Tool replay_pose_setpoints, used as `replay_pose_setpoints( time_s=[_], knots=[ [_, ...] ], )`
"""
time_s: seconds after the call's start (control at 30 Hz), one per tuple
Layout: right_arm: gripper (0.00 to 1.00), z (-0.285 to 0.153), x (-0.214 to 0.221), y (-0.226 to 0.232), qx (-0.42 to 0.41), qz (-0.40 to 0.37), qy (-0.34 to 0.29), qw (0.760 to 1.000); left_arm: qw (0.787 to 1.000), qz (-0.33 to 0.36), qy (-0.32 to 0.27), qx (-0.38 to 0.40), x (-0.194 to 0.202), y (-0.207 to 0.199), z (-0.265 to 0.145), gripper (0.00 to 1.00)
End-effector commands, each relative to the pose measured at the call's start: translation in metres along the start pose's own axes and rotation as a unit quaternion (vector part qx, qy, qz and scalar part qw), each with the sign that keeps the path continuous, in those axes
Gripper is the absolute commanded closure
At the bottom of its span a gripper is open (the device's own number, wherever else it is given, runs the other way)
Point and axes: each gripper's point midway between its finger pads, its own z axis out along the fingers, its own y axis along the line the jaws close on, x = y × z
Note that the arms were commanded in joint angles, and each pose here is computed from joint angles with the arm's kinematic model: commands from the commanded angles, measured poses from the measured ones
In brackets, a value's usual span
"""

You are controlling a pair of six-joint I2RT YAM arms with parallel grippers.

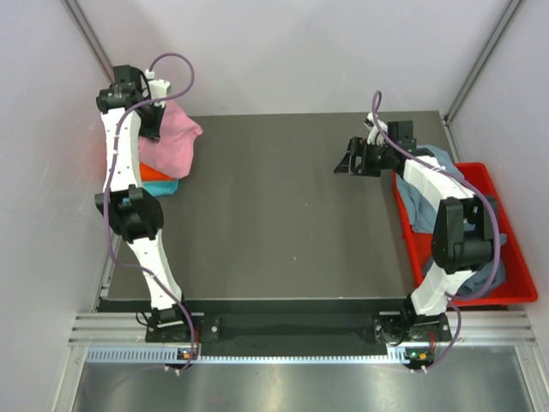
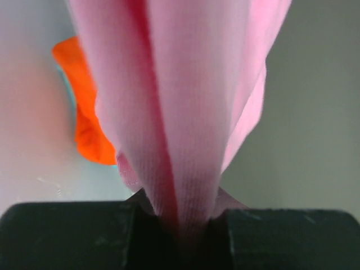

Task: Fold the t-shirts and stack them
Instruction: Neatly place the folded tshirt to the corner

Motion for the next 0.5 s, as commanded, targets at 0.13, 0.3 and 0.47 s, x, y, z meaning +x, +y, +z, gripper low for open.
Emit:
replay_pose_setpoints(
  time_s=[0.13, 0.3, 0.47],
  knots=[
    [0.18, -0.022, -0.018, 0.016, -0.013, -0.034, -0.042, 0.998, 0.992, -0.004, -0.073, -0.107, -0.028, 0.050, -0.047, 1.00],
    [0.18, -0.025, -0.014, 0.015, -0.010, -0.031, -0.042, 0.999, 0.986, -0.023, -0.045, -0.157, -0.013, 0.073, -0.032, 1.00],
    [0.18, -0.030, -0.012, 0.009, -0.004, -0.027, -0.044, 0.999, 0.975, -0.012, 0.006, -0.224, 0.012, 0.100, -0.008, 1.00]
  ],
)
